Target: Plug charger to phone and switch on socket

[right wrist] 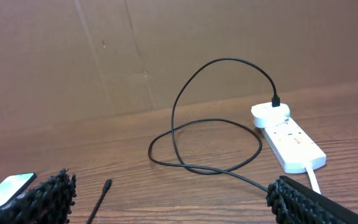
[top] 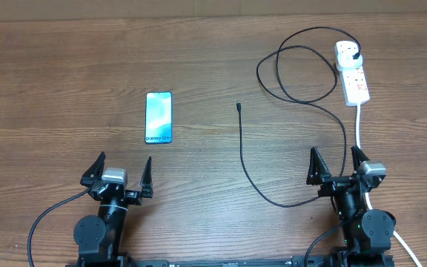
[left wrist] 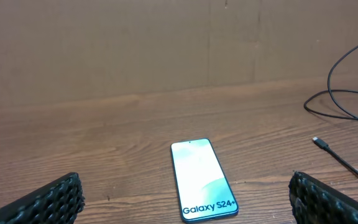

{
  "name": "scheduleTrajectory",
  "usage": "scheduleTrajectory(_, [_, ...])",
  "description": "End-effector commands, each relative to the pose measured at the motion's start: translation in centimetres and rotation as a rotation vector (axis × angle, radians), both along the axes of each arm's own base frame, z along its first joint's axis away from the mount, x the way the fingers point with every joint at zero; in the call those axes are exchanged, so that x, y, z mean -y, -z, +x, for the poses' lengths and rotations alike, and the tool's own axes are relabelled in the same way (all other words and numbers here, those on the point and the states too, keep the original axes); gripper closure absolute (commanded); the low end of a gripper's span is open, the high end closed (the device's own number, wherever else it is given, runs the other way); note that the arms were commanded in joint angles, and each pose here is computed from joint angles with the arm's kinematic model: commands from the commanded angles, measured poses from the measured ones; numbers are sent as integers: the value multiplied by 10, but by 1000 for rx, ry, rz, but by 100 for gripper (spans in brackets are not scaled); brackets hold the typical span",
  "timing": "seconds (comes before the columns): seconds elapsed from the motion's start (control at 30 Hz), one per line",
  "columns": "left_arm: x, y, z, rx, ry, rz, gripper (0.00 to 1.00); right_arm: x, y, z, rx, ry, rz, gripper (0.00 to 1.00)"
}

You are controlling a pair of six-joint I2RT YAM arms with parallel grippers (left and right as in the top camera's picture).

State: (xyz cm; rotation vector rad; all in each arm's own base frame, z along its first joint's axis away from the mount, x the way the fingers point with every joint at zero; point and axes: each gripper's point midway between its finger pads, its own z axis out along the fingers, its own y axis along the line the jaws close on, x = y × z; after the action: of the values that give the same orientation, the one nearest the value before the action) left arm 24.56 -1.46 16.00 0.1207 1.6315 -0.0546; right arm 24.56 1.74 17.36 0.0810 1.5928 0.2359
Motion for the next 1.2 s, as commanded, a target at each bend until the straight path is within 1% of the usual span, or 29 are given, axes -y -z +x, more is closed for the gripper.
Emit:
scheduleTrajectory(0.0, [1, 0, 0, 6, 7, 15, 0, -1, 2, 0, 3, -5, -1, 0])
scheduleTrajectory(1.17, [2, -3, 0, 20, 10, 4, 0, -1, 2, 0, 3, -5, -1, 0])
